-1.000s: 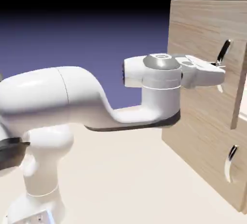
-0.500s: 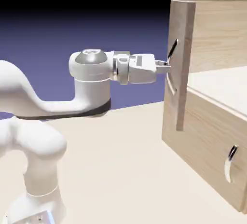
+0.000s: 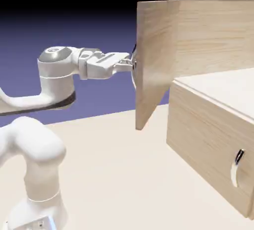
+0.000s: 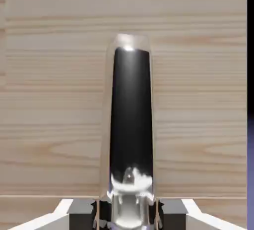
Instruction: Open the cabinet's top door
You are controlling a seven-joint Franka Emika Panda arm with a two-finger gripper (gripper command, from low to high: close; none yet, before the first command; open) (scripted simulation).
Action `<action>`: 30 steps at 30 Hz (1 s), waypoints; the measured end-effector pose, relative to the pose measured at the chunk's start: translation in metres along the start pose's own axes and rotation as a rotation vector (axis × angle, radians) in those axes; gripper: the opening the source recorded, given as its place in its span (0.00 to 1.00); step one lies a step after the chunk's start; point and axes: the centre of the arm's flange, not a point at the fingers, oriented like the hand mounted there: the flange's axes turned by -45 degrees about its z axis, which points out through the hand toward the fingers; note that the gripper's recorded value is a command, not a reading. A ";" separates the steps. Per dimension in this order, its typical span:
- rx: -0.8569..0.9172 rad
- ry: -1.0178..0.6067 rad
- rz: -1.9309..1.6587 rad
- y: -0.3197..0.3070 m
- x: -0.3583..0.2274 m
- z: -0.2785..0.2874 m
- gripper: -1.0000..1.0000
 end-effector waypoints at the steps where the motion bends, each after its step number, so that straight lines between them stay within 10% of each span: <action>1: -0.014 0.000 0.000 -0.002 0.000 -0.007 0.00; 30: -0.543 0.000 0.000 -0.148 0.000 -0.236 0.00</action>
